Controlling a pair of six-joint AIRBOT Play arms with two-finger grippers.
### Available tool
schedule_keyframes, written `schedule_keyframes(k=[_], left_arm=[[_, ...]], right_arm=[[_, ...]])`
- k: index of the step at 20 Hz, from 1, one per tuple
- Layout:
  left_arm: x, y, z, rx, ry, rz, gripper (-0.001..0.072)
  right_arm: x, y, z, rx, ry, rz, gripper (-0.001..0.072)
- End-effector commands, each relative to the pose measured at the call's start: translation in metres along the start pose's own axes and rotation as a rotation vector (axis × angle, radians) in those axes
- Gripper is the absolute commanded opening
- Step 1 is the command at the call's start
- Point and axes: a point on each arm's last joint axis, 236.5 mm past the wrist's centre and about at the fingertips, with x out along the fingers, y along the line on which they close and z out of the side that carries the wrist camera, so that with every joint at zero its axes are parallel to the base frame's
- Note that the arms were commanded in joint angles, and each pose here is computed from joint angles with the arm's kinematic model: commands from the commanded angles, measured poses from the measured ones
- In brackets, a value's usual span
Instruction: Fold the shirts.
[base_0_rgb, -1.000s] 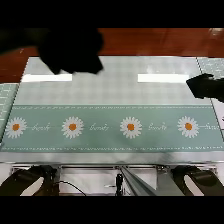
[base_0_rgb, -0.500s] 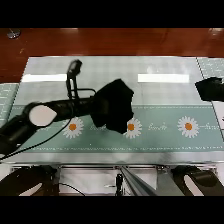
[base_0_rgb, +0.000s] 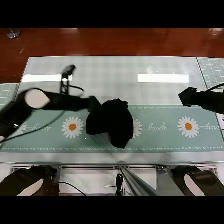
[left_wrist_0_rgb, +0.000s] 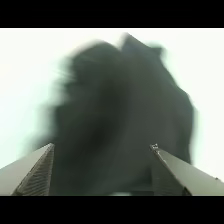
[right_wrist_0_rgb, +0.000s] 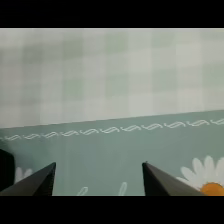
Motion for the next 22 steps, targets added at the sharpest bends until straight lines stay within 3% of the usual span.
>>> schedule_keyframes(k=[1,2,4,6,8,13,17,18,19,22], left_arm=[[-0.069,0.102,0.021,-0.123,-0.063,0.223,0.0703],[-0.072,0.119,0.010,-0.218,-0.056,0.214,0.0703],[-0.045,0.110,-0.032,-0.329,0.052,0.059,0.0703],[-0.009,0.071,-0.077,-0.355,0.167,-0.155,0.0703],[0.019,0.045,-0.111,-0.335,0.242,-0.270,0.0702],[0.070,0.025,-0.131,-0.313,0.273,-0.251,0.0702],[0.091,0.008,-0.100,-0.262,0.179,-0.252,0.0693],[0.089,0.007,-0.084,-0.250,0.142,-0.254,0.0502],[0.084,0.007,-0.069,-0.251,0.117,-0.266,0.0034],[0.067,0.002,-0.036,-0.242,0.073,-0.314,0.0029]], right_arm=[[0.025,-0.060,-0.024,0.100,0.133,-0.131,0.0624],[0.032,-0.071,-0.032,0.170,0.141,-0.131,0.0624],[0.057,-0.052,-0.056,0.295,0.175,0.003,0.0623],[0.078,-0.006,-0.086,0.338,0.225,0.175,0.0623],[0.088,0.023,-0.110,0.313,0.265,0.240,0.0623],[0.088,0.048,-0.118,0.239,0.277,0.274,0.0623],[0.082,0.051,-0.135,0.215,0.349,0.286,0.0623],[0.079,0.052,-0.143,0.202,0.386,0.289,0.0623],[0.075,0.053,-0.152,0.185,0.425,0.295,0.0623],[0.065,0.068,-0.180,0.114,0.519,0.333,0.0623]])
